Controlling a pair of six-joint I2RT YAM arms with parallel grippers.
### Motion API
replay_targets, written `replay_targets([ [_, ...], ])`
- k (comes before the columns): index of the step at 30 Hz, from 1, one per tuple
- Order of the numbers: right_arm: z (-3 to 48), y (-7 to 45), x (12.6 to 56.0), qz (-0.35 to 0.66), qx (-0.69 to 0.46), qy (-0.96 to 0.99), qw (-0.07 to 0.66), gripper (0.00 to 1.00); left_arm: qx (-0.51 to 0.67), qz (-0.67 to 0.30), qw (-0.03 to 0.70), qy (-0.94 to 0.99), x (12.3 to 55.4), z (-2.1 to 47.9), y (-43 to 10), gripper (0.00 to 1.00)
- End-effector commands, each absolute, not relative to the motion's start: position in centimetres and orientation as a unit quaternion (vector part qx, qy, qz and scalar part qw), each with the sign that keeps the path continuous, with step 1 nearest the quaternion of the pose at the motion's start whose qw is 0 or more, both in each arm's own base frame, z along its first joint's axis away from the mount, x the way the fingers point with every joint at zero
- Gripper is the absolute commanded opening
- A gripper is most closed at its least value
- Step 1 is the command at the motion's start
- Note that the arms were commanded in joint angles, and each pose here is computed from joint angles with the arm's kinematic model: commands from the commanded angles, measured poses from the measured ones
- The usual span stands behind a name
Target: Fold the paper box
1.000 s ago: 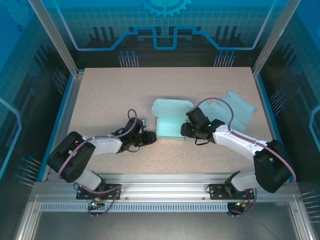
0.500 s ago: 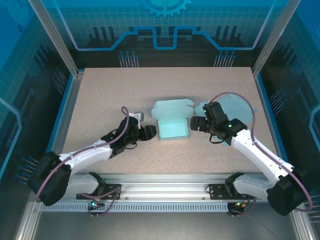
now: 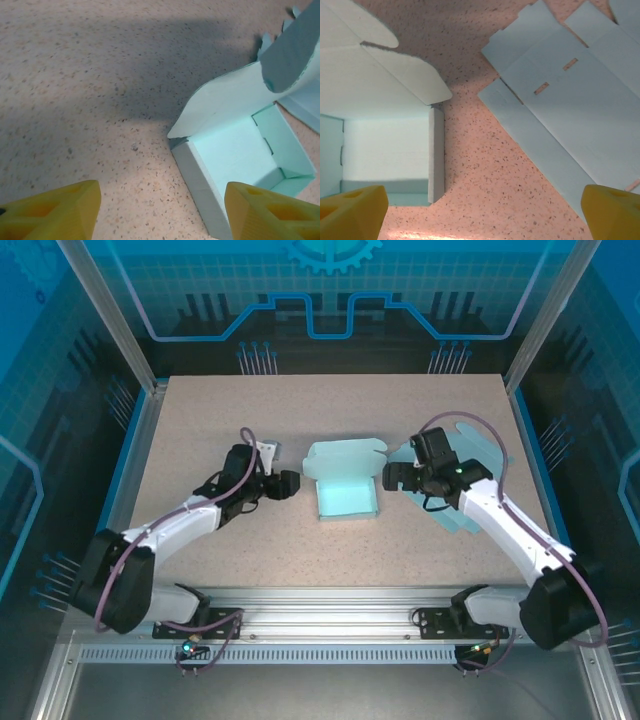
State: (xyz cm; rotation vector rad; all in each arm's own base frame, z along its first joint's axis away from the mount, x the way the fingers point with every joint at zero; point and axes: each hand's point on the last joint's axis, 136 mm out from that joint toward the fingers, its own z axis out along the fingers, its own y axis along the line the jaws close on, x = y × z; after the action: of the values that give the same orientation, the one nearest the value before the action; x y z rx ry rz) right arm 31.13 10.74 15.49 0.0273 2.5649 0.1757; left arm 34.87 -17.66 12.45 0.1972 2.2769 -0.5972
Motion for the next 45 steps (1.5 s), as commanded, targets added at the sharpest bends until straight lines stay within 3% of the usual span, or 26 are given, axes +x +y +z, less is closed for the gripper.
replay_targets([
  [1,15.7,11.7,32.4,0.077,-0.043,0.957,0.277,1.00,0.145,-0.229,0.390,0.880,36.2,13.5,-19.0,0.66],
  [13,15.0,15.0,37.2,0.129,-0.147,0.932,0.306,0.90,0.183,-0.237,0.401,0.866,38.5,12.7,-20.7,0.60],
  [25,13.2,15.4,40.2,0.192,-0.143,0.926,0.292,0.79,0.190,-0.249,0.401,0.861,39.9,12.5,-21.7,0.55],
  [31,12.8,15.8,40.3,0.211,-0.139,0.924,0.288,0.71,0.186,-0.255,0.402,0.860,40.4,12.4,-22.0,0.42],
  [39,12.8,16.7,40.0,0.241,-0.140,0.916,0.289,0.52,0.177,-0.277,0.403,0.854,40.6,12.8,-22.7,0.33],
  [45,13.0,17.3,39.6,0.263,-0.138,0.910,0.289,0.39,0.174,-0.285,0.405,0.851,40.6,12.9,-23.3,0.21],
])
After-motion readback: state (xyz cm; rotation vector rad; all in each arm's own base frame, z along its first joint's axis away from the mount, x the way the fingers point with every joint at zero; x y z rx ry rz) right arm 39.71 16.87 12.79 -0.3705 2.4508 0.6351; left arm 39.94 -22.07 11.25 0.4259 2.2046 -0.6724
